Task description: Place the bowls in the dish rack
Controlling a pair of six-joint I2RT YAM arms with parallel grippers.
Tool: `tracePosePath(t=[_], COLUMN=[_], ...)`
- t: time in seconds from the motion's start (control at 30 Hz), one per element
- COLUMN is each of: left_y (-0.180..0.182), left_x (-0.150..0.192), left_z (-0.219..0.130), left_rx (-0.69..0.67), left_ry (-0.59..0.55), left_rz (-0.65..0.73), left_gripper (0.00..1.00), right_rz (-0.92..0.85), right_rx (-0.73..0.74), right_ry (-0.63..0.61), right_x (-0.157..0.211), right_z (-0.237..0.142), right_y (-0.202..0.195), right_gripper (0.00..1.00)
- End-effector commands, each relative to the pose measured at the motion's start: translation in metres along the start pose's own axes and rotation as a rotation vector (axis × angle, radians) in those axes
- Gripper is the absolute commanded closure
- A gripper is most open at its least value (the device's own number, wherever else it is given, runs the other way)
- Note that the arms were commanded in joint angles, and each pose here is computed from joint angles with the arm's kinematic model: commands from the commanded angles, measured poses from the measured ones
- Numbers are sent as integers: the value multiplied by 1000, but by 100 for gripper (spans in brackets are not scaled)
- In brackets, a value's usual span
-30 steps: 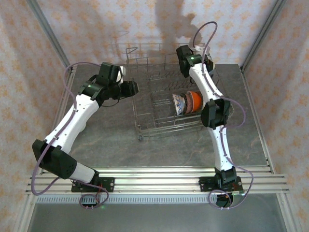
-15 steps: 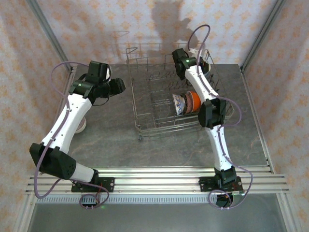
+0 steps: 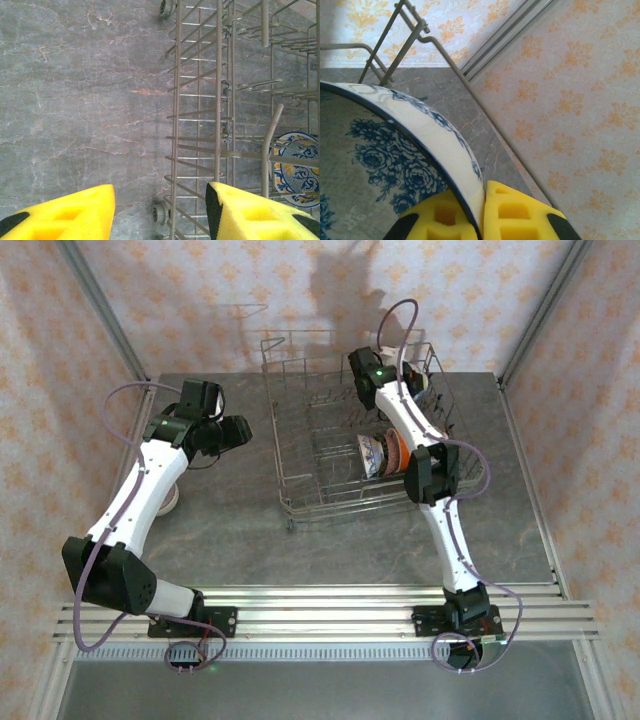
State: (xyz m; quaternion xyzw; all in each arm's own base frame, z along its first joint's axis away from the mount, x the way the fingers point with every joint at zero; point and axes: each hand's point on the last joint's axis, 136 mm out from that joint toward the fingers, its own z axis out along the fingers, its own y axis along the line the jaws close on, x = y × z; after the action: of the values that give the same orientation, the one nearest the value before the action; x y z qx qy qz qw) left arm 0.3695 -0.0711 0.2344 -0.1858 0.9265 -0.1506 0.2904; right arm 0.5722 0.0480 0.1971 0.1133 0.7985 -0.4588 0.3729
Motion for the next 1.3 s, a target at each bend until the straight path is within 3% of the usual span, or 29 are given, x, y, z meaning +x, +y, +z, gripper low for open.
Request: tracePosePath(t=[0.0, 0.13, 0.37, 0.6, 0.83, 1.03, 1.27], left_y=[6, 7, 14, 29, 77, 134, 178], left_x=[0, 0, 1, 3, 1, 4, 11], left_z=[-8, -9, -9, -8, -19, -24, 6], left_rx=[-21, -28, -59, -108, -221, -347, -414], left_ry=[-18, -18, -13, 6, 41, 107, 209], left_rz=[-16, -18, -18, -36, -110, -184, -303], left_gripper=[48, 48, 47, 46, 39, 36, 37], right_rz=[1, -3, 22, -25, -47, -27, -7], right_rx=[43, -16, -164, -326, -433, -476, -560], right_ry=[-37, -15, 24, 65, 83, 91, 124], right_x=[-10, -5, -8, -9, -13, -17, -2], right_z=[-8, -8, -19, -35, -53, -67, -83], right_y=[-5, 5, 12, 11, -10, -34, -47], right_gripper=[88, 84, 49, 29, 9, 6, 6])
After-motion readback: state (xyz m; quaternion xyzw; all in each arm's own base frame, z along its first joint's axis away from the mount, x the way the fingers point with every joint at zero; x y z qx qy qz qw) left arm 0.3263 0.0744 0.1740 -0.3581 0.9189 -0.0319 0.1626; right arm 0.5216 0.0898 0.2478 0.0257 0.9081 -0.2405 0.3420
